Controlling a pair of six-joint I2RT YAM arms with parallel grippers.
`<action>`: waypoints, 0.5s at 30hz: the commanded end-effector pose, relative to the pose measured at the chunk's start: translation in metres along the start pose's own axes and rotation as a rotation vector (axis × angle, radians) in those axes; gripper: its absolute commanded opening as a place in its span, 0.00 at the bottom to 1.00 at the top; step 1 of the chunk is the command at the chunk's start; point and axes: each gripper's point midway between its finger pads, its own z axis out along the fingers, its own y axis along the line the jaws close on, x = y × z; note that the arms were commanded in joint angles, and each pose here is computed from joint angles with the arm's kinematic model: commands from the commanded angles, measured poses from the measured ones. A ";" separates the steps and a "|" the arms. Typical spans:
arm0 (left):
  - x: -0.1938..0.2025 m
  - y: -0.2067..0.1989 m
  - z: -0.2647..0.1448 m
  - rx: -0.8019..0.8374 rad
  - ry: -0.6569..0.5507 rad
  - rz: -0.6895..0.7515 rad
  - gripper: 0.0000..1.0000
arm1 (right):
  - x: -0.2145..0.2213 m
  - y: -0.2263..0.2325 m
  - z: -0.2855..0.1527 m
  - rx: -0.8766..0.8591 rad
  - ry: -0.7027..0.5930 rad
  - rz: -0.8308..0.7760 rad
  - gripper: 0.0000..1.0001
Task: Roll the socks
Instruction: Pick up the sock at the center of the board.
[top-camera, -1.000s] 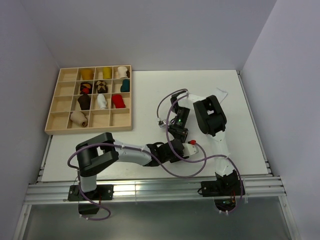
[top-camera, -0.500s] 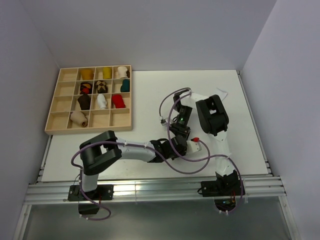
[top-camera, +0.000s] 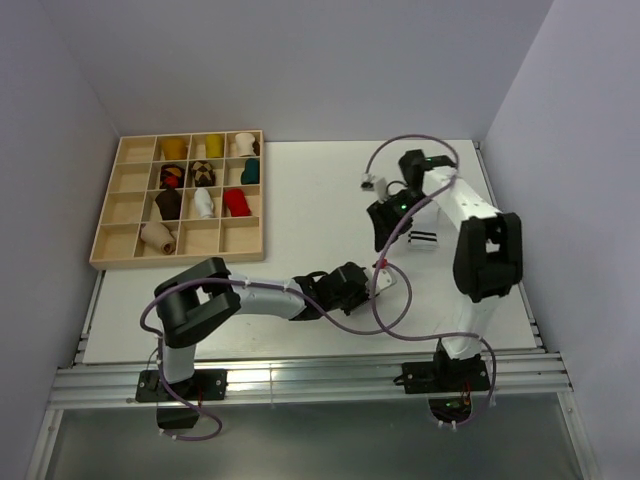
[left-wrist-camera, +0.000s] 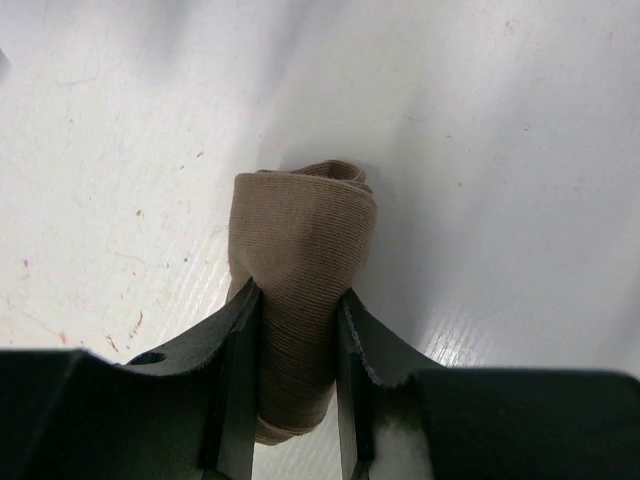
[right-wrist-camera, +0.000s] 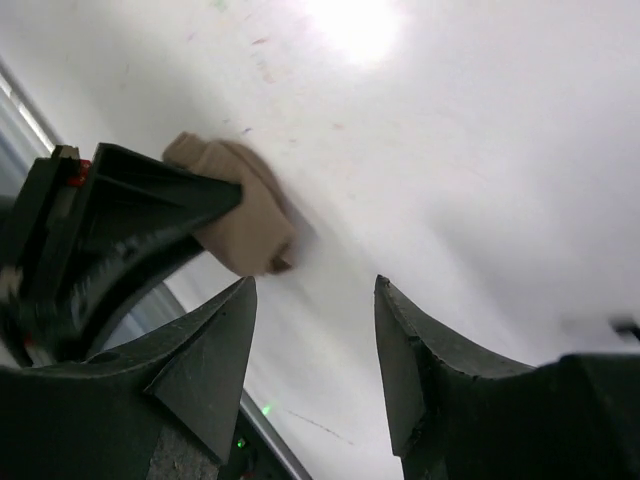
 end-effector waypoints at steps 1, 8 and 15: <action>0.058 -0.015 -0.010 0.065 0.138 -0.148 0.00 | -0.014 -0.019 -0.049 0.145 -0.210 0.076 0.58; 0.009 0.025 -0.041 -0.077 -0.053 -0.291 0.00 | 0.000 -0.005 -0.117 0.284 -0.400 0.093 0.58; -0.027 0.079 -0.083 -0.184 -0.213 -0.454 0.00 | 0.019 0.036 -0.149 0.409 -0.491 0.057 0.61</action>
